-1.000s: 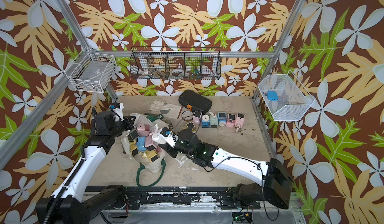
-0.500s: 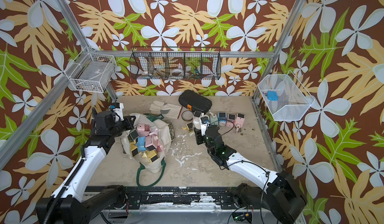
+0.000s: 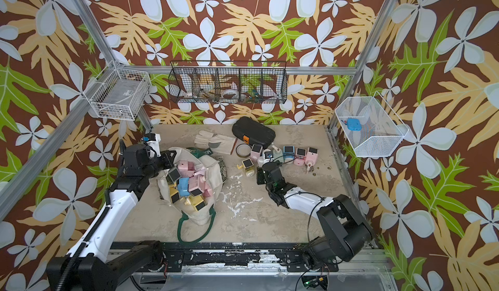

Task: Take out the pencil sharpeners from the tote bags
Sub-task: Place the pencil sharpener at the center of the board.

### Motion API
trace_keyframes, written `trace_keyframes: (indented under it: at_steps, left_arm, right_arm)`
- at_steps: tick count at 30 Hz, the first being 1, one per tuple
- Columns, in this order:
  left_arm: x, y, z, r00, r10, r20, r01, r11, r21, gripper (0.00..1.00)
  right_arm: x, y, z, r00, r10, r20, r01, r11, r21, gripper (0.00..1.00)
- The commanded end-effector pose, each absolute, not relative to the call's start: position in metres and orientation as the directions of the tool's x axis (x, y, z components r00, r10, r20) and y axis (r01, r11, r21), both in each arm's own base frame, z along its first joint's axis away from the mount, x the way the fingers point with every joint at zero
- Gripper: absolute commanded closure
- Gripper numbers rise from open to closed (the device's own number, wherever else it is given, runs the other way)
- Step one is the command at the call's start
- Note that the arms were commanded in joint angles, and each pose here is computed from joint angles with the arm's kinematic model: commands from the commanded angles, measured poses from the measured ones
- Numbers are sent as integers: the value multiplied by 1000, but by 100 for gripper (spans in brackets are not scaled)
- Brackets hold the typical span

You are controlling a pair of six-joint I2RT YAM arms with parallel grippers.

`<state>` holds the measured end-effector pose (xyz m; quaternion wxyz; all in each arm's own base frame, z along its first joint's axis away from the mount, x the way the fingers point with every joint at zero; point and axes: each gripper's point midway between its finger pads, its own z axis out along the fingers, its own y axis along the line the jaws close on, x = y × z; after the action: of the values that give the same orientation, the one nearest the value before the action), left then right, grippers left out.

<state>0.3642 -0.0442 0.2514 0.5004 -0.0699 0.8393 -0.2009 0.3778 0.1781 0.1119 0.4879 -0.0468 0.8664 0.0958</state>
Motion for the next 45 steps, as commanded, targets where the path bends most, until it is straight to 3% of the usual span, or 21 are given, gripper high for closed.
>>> trace_keyframes:
  at_steps: [1,16,21,34,45]
  left_arm:
    - [369,-49,275,-429,-339,-837,132,893,-430,100]
    - [369,-49,276,-428,-342,-837,134,892,-433,100]
    - [369,-49,276,-428,-342,-837,134,892,-432,100]
    - [369,-49,276,-428,-343,-836,133,891,-434,100]
    - [369,-49,275,-429,-342,-836,134,891,-433,100]
  right_arm:
    - [387,183,113,-510,45,-859,-160,976,146,84]
    - [400,188,75,-586,28,-810,-146,980,139,81]
    - [401,192,68,-602,26,-798,-154,977,149,71]
    - [393,190,83,-590,48,-806,-161,971,175,31]
    - [379,193,124,-505,26,-863,-183,974,136,28]
